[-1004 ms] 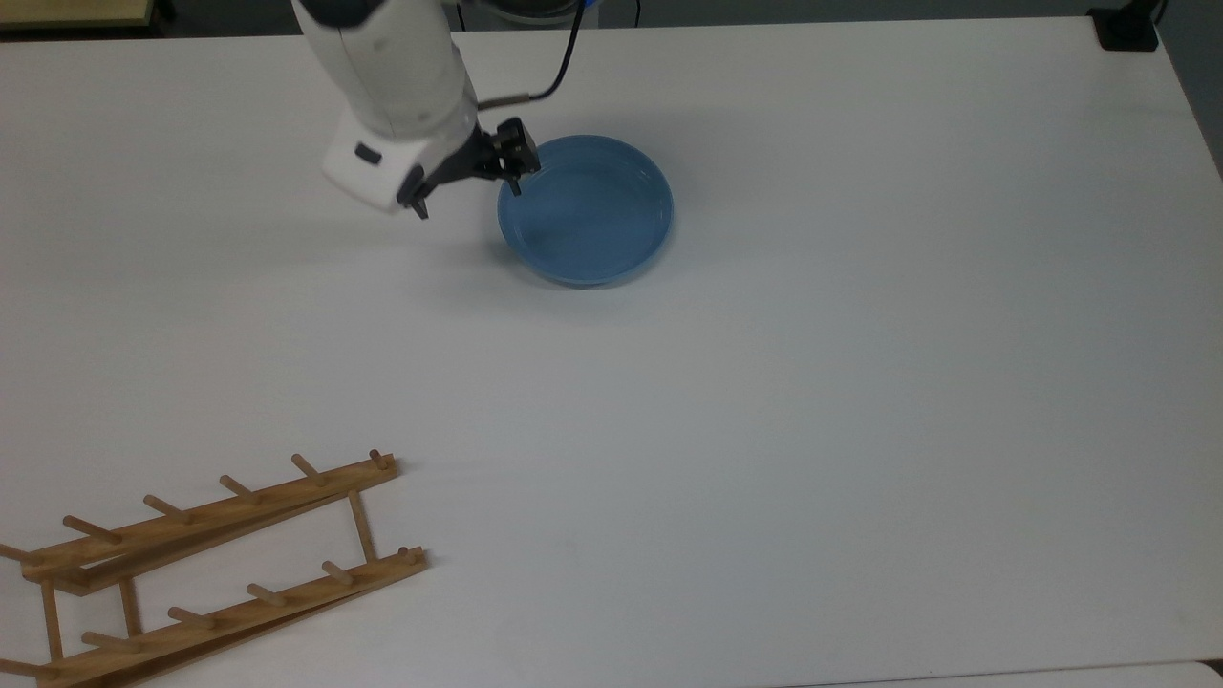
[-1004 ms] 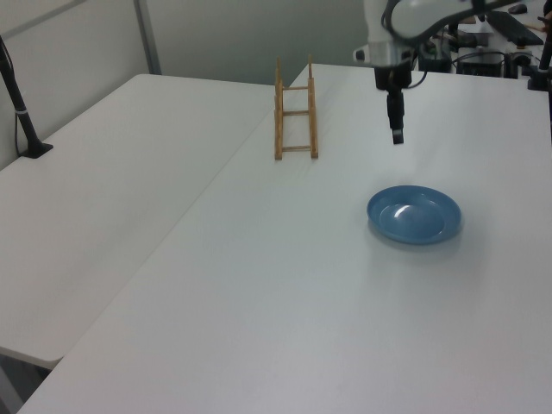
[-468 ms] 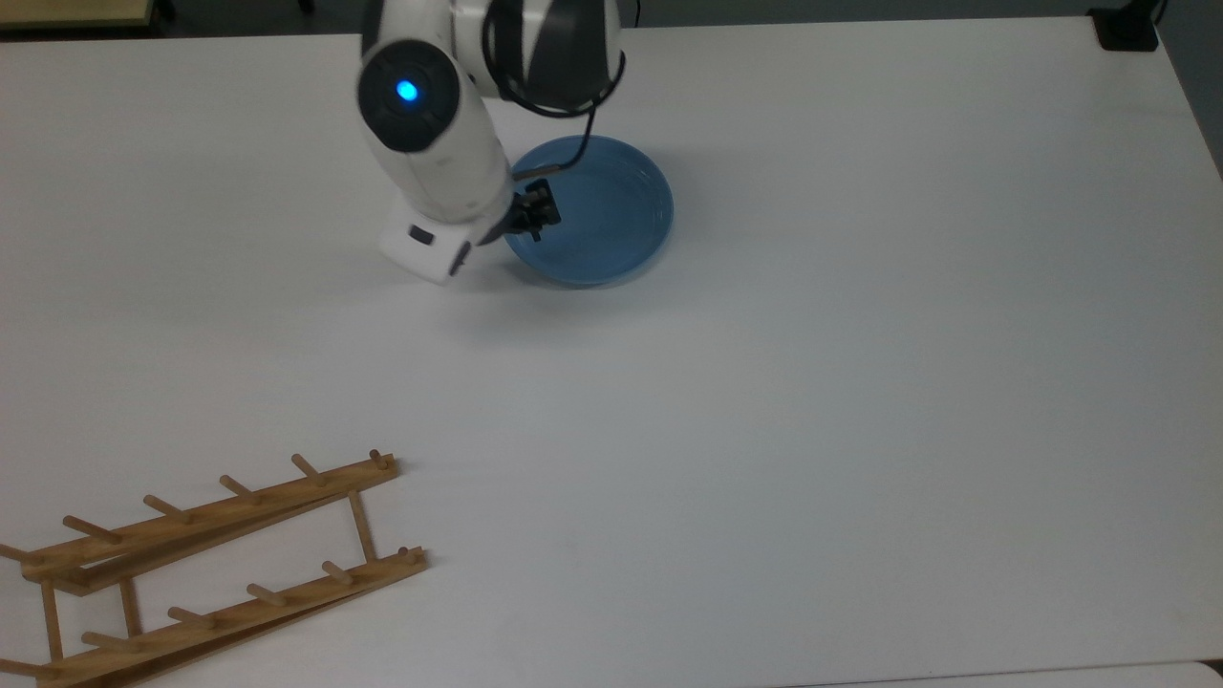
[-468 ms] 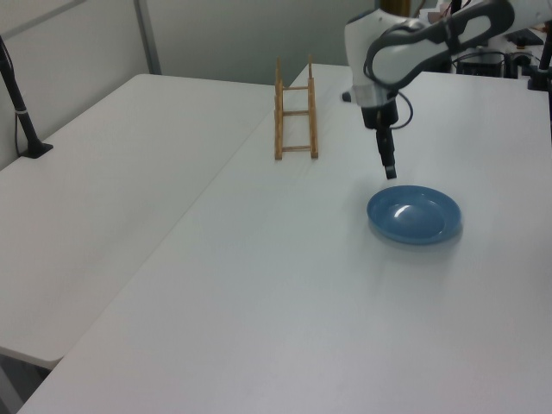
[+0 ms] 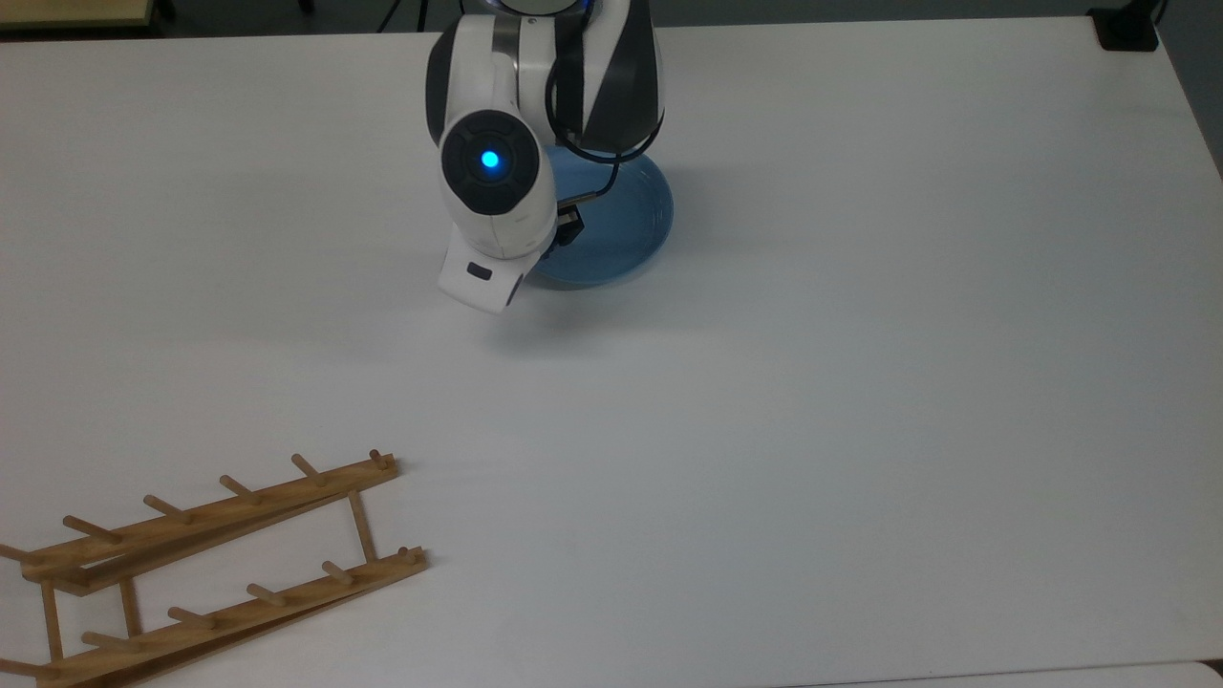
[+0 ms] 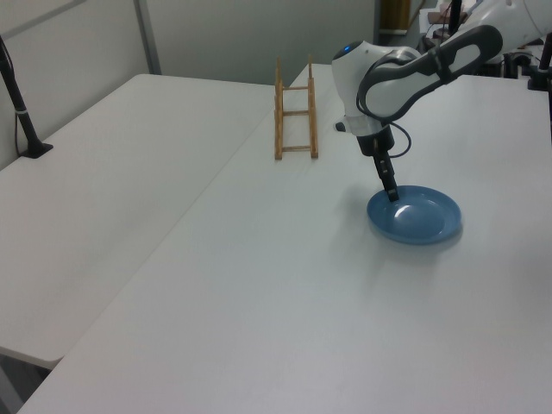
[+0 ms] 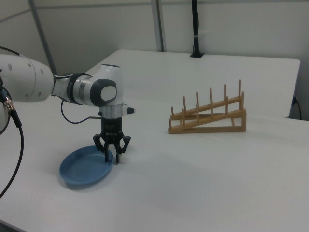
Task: Place plate in plate rack
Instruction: 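Lower the gripper onto the plate rim and close on it, then lift the plate by its rim and tilt it upright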
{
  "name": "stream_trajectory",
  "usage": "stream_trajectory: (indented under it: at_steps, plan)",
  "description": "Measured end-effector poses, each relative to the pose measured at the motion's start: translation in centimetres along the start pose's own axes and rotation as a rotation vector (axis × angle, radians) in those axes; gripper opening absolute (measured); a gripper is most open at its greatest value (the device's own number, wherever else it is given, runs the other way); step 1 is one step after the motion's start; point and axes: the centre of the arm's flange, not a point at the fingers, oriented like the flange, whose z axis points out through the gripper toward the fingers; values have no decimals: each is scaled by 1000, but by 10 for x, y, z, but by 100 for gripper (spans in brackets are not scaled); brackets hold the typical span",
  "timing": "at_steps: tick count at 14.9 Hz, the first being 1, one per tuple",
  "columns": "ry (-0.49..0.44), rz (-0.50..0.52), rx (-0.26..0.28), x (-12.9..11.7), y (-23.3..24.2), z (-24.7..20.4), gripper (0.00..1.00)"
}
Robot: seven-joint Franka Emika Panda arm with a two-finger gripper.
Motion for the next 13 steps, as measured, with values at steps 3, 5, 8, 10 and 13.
stream_trajectory:
  at_steps: [3,5,8,10,13]
  plan:
    - [-6,-37,-9,1,-2,1,31]
    - [9,-57,-15,-1,-2,-9,19]
    - [23,-59,-20,0,-2,-16,16]
    - [42,-59,-28,1,-2,-27,14]
    - [116,-55,-58,2,2,-67,8]
